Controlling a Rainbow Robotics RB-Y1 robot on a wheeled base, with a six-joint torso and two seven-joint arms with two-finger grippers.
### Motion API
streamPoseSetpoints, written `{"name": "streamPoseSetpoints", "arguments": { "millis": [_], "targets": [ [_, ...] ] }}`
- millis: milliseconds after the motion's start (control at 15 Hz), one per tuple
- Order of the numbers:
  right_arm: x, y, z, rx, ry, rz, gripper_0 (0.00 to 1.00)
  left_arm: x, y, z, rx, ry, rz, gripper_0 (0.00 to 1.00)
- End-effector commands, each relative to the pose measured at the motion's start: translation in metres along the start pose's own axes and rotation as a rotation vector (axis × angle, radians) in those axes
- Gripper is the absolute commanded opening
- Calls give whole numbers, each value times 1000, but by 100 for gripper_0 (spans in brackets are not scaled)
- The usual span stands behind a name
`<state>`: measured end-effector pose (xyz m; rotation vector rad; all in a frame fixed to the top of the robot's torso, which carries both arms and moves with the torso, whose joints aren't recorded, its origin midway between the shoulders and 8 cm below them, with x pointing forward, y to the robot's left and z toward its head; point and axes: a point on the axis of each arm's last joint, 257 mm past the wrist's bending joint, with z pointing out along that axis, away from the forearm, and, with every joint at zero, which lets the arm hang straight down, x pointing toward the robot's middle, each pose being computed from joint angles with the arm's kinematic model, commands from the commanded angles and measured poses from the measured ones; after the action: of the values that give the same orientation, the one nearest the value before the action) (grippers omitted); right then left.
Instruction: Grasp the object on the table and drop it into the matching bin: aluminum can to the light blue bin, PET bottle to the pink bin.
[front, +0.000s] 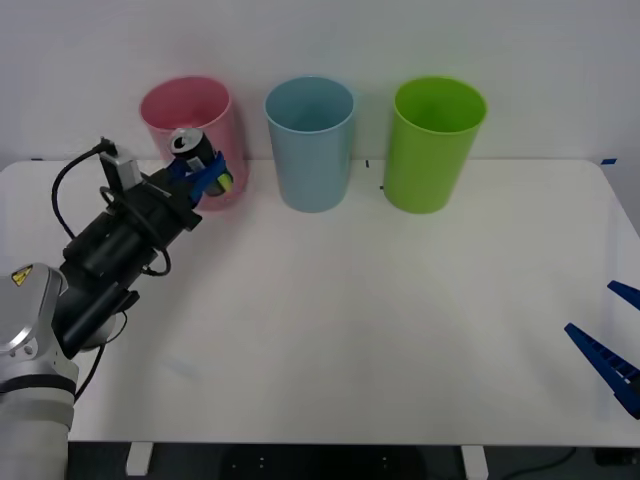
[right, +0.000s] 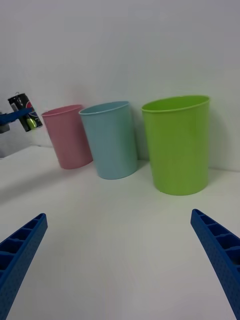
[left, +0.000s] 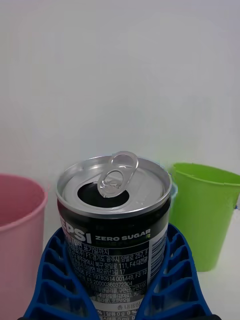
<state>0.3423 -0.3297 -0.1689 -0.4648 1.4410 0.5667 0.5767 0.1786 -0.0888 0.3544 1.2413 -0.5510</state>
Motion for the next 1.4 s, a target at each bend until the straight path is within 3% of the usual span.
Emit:
{"name": "streamPoseSetpoints", "arguments": {
  "millis": [67, 267, 533, 1133, 1400],
  "targets": [
    [0, 0, 0, 0, 0, 0, 100, -23, 2, 29, -21, -33, 2, 0],
    [0, 0, 0, 0, 0, 0, 100, -45, 0, 58, -31, -62, -9, 0],
    [0, 0, 0, 0, 0, 0, 100, -57, 5, 99, -31, -53, -13, 0],
    [0, 0, 0, 0, 0, 0, 100, -56, -9, 188, -13, 60, 1, 0],
    [0, 0, 0, 0, 0, 0, 100, -53, -13, 213, -33, 116, 22, 0]
  ]
}}
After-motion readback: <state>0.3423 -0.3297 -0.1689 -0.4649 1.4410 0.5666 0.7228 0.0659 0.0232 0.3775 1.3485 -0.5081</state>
